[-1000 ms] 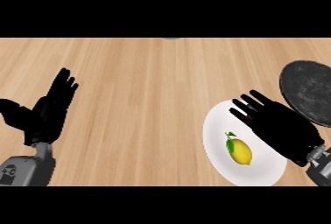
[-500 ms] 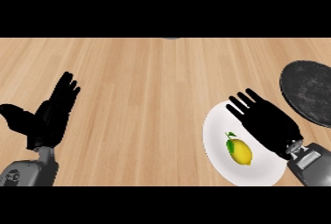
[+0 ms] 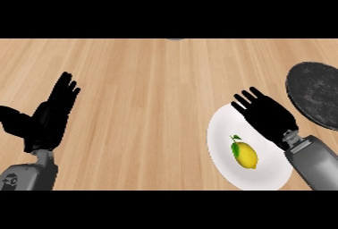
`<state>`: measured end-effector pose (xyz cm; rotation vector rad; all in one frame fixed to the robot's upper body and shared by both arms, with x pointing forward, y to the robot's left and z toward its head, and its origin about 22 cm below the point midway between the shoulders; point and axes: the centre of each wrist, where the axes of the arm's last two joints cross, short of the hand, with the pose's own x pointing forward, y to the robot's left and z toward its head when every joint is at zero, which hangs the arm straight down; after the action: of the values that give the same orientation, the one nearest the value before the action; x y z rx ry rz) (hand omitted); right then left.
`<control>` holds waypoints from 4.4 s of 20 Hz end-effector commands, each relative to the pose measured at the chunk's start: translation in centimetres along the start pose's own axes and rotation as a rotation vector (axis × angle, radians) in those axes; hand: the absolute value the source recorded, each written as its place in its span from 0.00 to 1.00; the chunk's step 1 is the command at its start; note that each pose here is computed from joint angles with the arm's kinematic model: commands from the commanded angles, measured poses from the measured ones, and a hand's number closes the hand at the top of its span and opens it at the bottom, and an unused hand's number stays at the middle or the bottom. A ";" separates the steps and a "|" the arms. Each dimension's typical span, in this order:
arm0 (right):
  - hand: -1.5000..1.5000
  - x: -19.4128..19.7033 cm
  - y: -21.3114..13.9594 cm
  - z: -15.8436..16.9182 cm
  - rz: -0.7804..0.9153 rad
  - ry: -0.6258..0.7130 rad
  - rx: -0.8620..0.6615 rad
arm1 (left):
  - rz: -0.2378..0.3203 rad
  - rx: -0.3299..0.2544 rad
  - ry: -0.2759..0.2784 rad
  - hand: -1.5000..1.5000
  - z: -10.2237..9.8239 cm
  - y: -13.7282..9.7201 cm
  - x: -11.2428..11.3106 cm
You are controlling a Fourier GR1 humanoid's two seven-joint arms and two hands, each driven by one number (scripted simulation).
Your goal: Pick the bell pepper from the plate and place it in the pan
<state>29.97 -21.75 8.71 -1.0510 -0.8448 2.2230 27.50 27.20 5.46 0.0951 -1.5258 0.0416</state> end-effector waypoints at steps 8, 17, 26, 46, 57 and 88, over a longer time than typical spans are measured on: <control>0.00 -0.3 1.9 -3.4 -0.060 -0.030 -0.028 | -0.005 -0.012 0.009 0.50 -0.3 0.8 0.9; 1.00 -0.9 3.8 -4.5 -0.034 -0.135 -0.006 | -0.005 0.003 0.016 0.50 0.8 2.0 0.8; 1.00 -1.2 4.6 -6.3 -0.056 -0.162 -0.049 | -0.010 0.001 -0.004 0.50 -1.0 -0.3 1.2; 1.00 -0.2 -6.4 4.3 -0.649 0.506 -0.575 | 0.016 0.019 0.016 0.50 0.1 -0.2 0.2; 1.00 -6.1 -9.2 11.1 -0.749 0.658 -0.644 | 0.001 0.023 0.006 0.50 -1.3 -2.0 0.8; 1.00 -19.8 15.3 2.7 -0.912 0.738 -0.618 | 0.005 -0.030 -0.008 0.50 -0.3 0.1 -0.2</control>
<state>35.39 -45.76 10.27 -1.2428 -1.3686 0.7276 27.95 26.60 5.87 0.0750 -1.5329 0.0264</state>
